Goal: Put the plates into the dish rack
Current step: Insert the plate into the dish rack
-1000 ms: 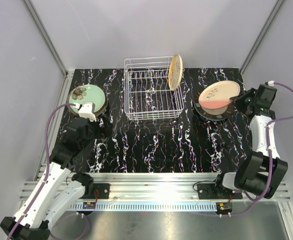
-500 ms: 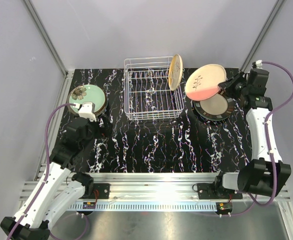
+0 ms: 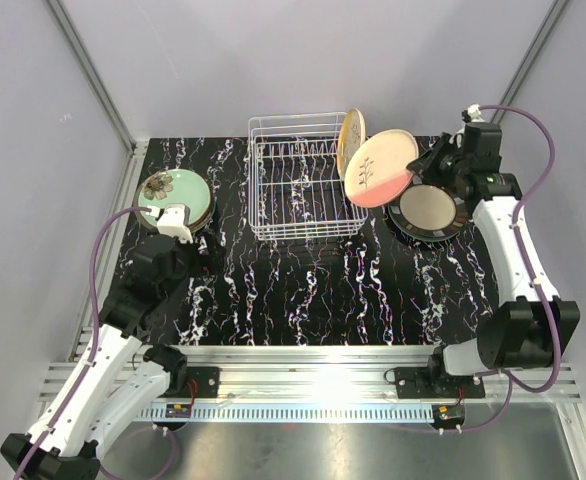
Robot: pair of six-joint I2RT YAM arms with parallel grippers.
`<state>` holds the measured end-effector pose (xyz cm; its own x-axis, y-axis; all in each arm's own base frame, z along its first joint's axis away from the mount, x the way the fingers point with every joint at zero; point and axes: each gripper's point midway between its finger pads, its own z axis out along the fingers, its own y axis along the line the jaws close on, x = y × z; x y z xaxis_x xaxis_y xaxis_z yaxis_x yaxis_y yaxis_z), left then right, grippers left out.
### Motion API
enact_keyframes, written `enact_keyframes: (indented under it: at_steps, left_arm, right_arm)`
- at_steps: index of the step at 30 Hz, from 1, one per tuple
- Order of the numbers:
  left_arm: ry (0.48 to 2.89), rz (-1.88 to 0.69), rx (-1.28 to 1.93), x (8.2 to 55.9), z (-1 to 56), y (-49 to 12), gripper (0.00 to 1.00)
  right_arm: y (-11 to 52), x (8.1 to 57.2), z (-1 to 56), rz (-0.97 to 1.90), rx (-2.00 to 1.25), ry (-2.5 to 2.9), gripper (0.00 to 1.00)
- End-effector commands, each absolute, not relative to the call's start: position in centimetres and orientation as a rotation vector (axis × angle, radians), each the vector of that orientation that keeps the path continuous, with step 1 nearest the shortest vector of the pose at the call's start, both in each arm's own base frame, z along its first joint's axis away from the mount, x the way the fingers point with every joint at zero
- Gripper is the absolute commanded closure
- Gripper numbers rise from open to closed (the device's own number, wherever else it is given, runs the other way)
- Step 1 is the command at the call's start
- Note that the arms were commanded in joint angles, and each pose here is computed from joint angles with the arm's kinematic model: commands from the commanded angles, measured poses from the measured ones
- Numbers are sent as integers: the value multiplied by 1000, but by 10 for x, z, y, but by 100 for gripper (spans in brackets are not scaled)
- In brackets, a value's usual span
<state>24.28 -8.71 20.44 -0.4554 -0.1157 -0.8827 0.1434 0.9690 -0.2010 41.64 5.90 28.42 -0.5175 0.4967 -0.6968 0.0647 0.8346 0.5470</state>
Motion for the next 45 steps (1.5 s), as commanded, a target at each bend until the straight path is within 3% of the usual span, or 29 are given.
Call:
enact_keyframes:
  at_steps: [1, 21, 45]
  left_arm:
    - [1946, -331, 23, 248, 232, -91, 1]
    - [1947, -325, 21, 247, 232, -90, 1]
    - [1935, -336, 30, 245, 235, -92, 1]
  right_arm:
    - [80, 435, 354, 606, 284, 1869, 100]
    - [135, 477, 335, 291, 133, 1986, 100]
    - [158, 501, 326, -94, 95, 1991, 100]
